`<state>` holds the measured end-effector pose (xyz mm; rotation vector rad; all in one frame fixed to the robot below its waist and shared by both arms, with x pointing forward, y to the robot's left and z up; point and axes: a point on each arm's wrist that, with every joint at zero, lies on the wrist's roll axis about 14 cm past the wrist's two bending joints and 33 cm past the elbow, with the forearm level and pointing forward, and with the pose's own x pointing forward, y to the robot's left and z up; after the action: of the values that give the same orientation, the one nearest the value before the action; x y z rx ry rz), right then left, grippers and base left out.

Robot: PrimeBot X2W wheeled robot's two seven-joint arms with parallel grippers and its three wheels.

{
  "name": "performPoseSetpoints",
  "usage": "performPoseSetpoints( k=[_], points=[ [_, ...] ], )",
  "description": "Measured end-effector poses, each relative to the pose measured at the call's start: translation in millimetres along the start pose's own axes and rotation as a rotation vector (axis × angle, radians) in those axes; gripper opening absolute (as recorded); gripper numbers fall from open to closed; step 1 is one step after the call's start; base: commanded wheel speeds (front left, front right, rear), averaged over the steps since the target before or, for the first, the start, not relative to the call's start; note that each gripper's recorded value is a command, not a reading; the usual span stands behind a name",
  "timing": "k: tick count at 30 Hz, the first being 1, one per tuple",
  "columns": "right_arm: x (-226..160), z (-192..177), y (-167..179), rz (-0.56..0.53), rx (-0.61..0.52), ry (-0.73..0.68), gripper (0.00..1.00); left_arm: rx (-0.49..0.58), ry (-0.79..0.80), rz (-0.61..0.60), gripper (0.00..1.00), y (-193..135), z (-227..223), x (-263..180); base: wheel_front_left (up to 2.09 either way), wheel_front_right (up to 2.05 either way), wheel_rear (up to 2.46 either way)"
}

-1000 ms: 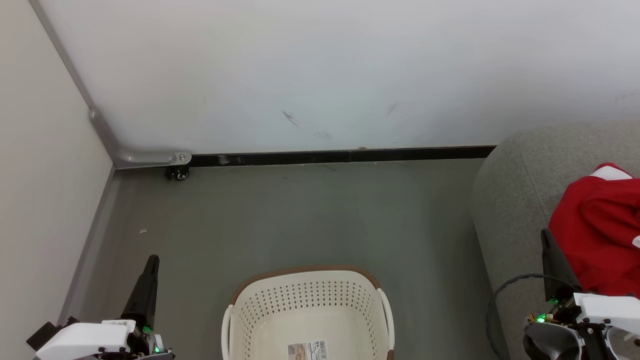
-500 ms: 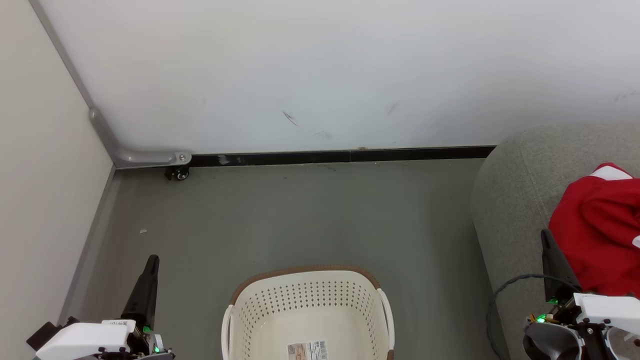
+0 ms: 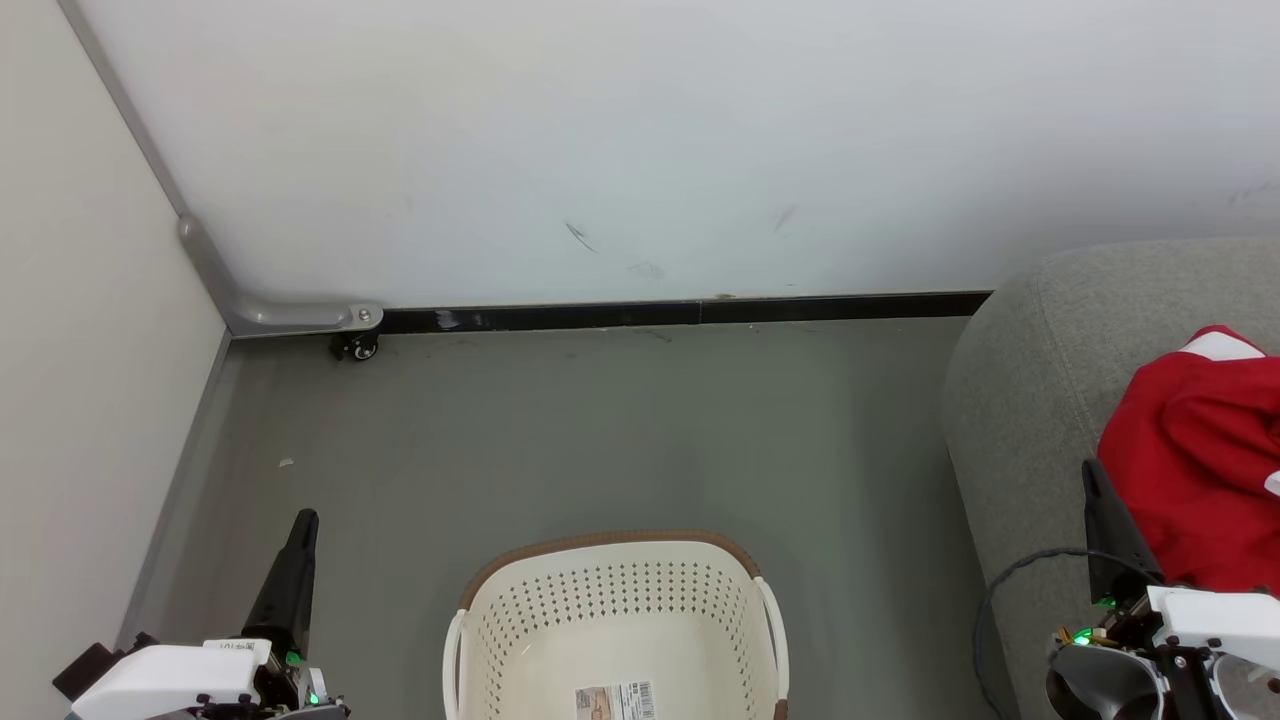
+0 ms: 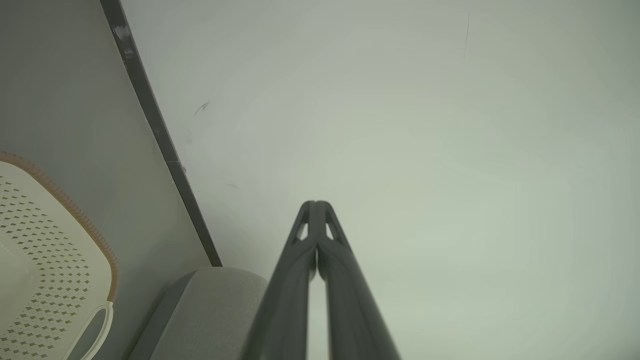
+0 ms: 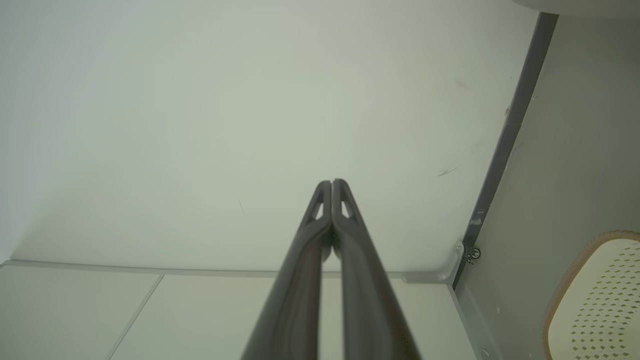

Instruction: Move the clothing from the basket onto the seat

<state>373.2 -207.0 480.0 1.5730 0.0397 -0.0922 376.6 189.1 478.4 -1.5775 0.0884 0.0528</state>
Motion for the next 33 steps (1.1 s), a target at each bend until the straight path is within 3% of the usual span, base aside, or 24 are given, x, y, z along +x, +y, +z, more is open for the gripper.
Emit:
performPoseSetpoints(
  k=[33],
  points=[
    [-0.1, -0.9, -0.2, 0.000, 0.003, 0.003, 0.00, 0.000, 0.000, -0.002, 0.00, -0.7, -0.2, 0.1, 0.00, 0.00, 0.00]
  ],
)
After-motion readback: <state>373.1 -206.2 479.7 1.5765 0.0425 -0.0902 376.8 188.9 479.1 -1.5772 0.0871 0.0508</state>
